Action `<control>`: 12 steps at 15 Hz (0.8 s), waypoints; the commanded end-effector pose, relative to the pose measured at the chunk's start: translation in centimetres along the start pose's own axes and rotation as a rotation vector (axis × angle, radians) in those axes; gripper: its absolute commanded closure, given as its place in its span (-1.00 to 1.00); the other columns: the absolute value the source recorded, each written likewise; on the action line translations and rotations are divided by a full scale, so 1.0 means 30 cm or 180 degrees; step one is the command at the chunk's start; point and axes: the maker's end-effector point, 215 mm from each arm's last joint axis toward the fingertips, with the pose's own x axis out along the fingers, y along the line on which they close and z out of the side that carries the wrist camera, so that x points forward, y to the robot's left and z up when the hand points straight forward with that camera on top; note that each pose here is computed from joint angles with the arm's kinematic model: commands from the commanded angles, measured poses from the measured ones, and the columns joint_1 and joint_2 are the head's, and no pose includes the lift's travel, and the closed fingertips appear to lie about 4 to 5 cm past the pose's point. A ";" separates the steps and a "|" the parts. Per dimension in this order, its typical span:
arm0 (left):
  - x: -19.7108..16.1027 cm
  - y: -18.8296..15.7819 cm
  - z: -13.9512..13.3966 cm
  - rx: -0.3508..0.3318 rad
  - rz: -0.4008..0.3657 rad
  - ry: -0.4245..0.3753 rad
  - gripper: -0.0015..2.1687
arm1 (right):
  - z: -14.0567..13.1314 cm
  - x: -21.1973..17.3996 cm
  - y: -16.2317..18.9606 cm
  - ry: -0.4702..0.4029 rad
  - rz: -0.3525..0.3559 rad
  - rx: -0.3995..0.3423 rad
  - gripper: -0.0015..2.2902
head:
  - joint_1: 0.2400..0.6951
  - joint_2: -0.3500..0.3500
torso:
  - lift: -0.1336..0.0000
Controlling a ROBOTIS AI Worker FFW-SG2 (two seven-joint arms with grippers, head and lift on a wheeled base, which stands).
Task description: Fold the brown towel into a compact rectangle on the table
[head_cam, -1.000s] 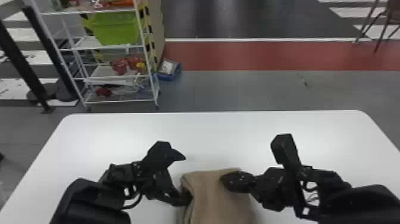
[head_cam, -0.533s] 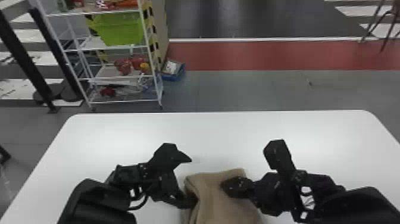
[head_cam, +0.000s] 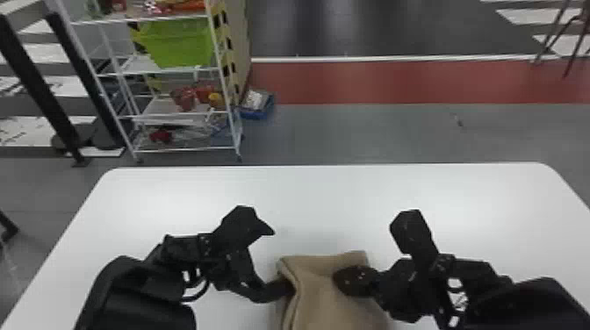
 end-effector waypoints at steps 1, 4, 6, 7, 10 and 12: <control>-0.010 0.021 -0.015 0.0130 0.0043 0.0137 -0.96 | -0.003 -0.001 -0.005 -0.0001 -0.0006 0.0006 0.97 | 1.00 0.19 | -0.83; -0.096 0.150 -0.087 0.0016 0.0354 0.0241 -0.96 | -0.002 -0.009 -0.020 -0.0012 -0.0032 0.0010 0.97 | 1.00 0.23 | -0.83; -0.206 0.268 -0.137 -0.0132 0.0661 0.0234 -0.96 | 0.002 -0.023 -0.036 -0.0055 -0.0045 0.0049 0.97 | 1.00 0.30 | -0.83; -0.245 0.305 -0.160 -0.0215 0.0784 0.0220 -0.96 | 0.006 -0.032 -0.042 -0.0080 -0.0050 0.0059 0.97 | 1.00 0.39 | -0.83; -0.347 0.360 -0.138 -0.0567 0.1101 -0.0197 -0.96 | 0.038 -0.088 -0.042 -0.0285 -0.0041 0.0166 0.97 | 1.00 0.52 | -0.83; -0.381 0.348 -0.080 -0.0791 0.1229 -0.0634 -0.96 | 0.079 -0.155 -0.018 -0.0556 -0.0004 0.0341 0.82 | 1.00 0.58 | -0.83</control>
